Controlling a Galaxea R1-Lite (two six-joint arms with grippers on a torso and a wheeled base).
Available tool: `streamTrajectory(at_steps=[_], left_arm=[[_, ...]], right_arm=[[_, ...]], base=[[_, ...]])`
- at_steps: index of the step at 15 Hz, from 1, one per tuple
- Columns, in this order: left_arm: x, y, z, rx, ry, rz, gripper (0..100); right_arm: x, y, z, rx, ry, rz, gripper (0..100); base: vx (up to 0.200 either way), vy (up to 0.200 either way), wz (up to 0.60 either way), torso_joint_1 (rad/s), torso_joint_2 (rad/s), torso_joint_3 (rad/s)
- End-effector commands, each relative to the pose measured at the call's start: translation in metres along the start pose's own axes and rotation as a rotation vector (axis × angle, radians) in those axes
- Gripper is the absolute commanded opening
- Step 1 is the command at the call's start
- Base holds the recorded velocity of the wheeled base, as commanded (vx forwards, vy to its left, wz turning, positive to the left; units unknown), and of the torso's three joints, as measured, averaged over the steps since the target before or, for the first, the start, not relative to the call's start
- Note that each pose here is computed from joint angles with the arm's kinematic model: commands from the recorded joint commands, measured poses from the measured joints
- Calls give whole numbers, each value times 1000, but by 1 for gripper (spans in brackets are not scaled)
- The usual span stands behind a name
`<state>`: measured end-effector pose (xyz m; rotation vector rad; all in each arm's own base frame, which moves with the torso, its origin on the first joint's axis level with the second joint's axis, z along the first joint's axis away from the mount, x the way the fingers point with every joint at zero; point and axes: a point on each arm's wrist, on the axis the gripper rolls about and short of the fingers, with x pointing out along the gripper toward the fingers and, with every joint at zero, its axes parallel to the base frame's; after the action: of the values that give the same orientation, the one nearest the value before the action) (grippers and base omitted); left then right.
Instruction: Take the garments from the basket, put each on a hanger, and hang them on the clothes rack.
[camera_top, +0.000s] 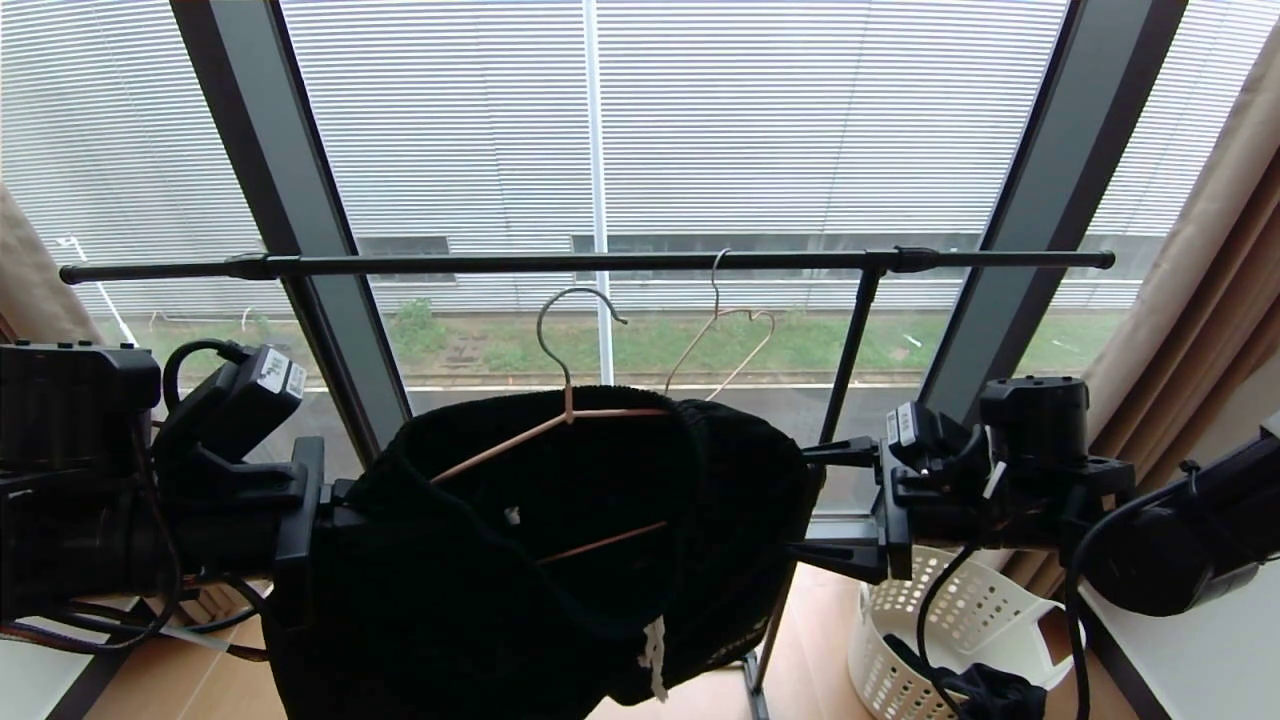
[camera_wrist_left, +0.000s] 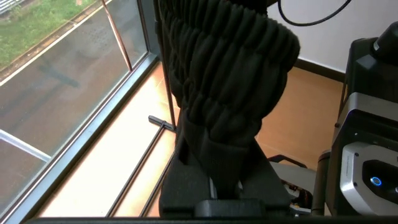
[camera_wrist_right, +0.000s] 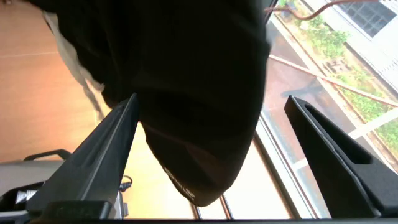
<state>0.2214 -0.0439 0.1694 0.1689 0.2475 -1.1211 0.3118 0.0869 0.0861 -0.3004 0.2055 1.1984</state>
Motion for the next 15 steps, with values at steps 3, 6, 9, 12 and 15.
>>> streamTrajectory(at_steps=[3, 6, 9, 12, 15], left_arm=[[-7, -7, 11, -1, -48, -34, 0], [-13, -14, 18, 15, -75, -41, 0], [-16, -17, 21, -12, -81, -41, 0], [-16, -18, 18, -25, -77, -40, 0], [-23, -11, 17, -19, -88, 6, 0]], right_arm=[[14, -1, -23, 25, 39, 36, 100], [21, -1, -26, 31, 45, 47, 100], [22, -2, -28, 35, 48, 45, 100], [22, -3, -27, 34, 46, 44, 0], [14, -10, -27, 36, 44, 10, 0]], base=[[0, 0, 0, 0, 0, 0], [0, 0, 0, 0, 0, 0], [0, 0, 0, 0, 0, 0], [0, 0, 0, 0, 0, 0], [0, 0, 0, 0, 0, 0]])
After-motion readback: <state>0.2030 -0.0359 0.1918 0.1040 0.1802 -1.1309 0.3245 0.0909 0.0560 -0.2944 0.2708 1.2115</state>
